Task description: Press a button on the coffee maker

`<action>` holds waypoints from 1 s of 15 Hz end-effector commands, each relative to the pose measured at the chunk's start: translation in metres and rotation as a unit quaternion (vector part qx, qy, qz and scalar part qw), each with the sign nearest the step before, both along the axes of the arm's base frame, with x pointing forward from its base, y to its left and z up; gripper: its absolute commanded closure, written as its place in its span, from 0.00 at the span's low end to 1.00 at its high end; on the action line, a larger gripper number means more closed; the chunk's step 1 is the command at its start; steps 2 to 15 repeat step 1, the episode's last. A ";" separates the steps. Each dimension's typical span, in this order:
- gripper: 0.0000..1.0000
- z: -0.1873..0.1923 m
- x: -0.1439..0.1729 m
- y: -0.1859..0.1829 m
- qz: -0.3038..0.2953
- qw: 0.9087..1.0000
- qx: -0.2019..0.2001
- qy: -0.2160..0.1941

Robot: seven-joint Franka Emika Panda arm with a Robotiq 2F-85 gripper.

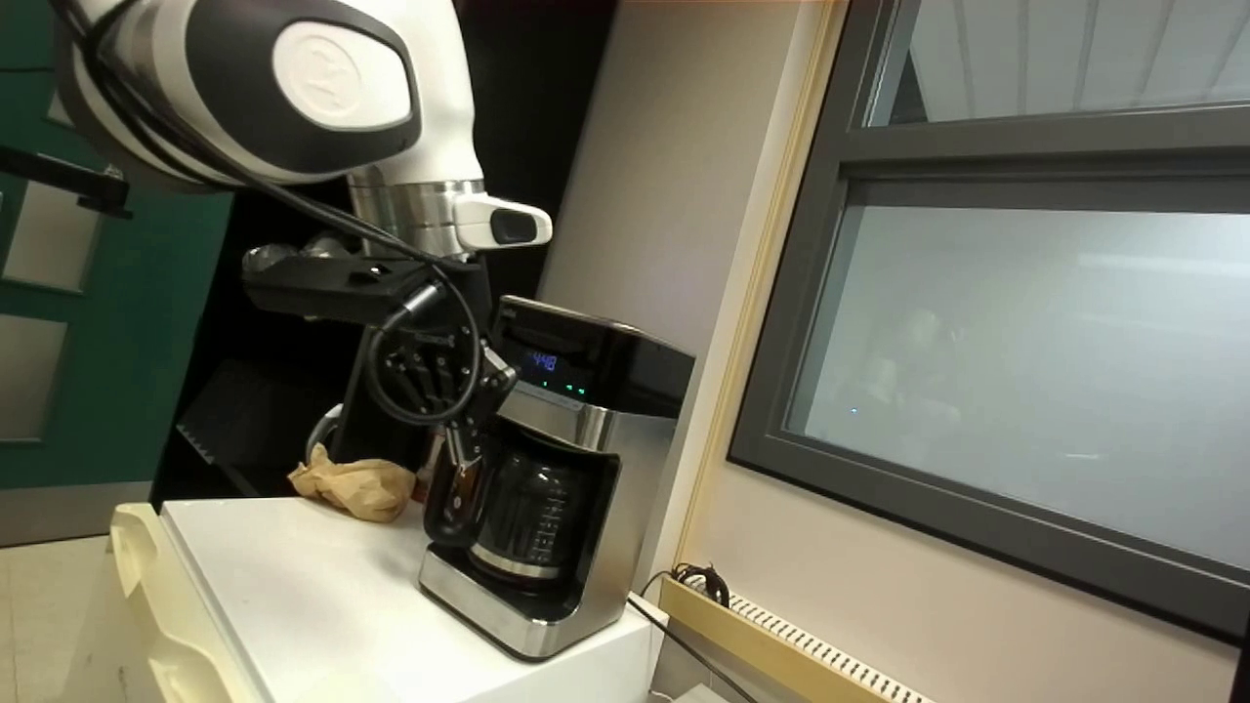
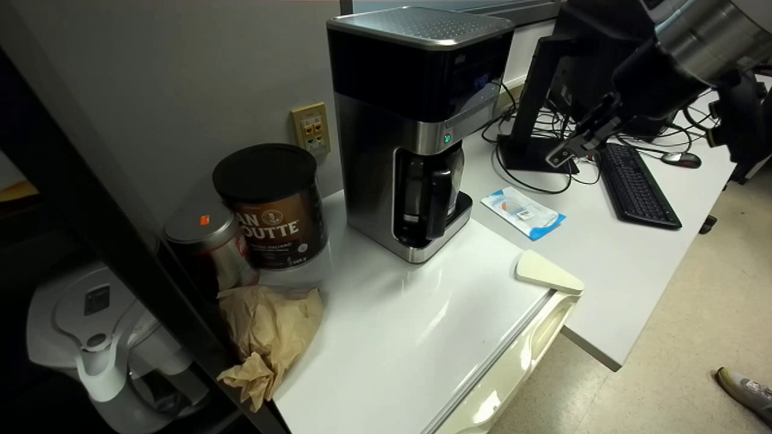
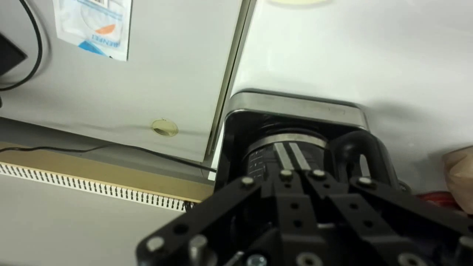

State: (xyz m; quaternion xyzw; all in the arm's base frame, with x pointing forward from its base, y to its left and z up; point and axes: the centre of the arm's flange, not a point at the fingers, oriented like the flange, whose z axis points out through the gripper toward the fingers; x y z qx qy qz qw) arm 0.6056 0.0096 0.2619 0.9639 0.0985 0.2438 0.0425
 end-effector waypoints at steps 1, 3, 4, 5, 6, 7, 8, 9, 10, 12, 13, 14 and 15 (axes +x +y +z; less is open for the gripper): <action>1.00 0.004 -0.032 0.007 0.022 1.000 -0.014 0.012; 1.00 0.004 -0.032 0.007 0.022 1.000 -0.014 0.012; 1.00 0.004 -0.032 0.007 0.022 1.000 -0.014 0.012; 1.00 0.004 -0.032 0.007 0.022 1.000 -0.014 0.012; 1.00 0.004 -0.032 0.007 0.022 1.000 -0.014 0.012; 1.00 0.004 -0.032 0.007 0.022 1.000 -0.014 0.012; 1.00 0.004 -0.032 0.007 0.022 1.000 -0.014 0.012; 1.00 0.004 -0.032 0.007 0.022 1.000 -0.014 0.012; 1.00 0.004 -0.032 0.007 0.022 1.000 -0.014 0.012; 1.00 0.004 -0.032 0.007 0.022 1.000 -0.014 0.012; 1.00 0.004 -0.032 0.007 0.022 1.000 -0.014 0.012; 1.00 0.004 -0.032 0.007 0.022 1.000 -0.014 0.012; 1.00 0.004 -0.032 0.007 0.022 1.000 -0.014 0.012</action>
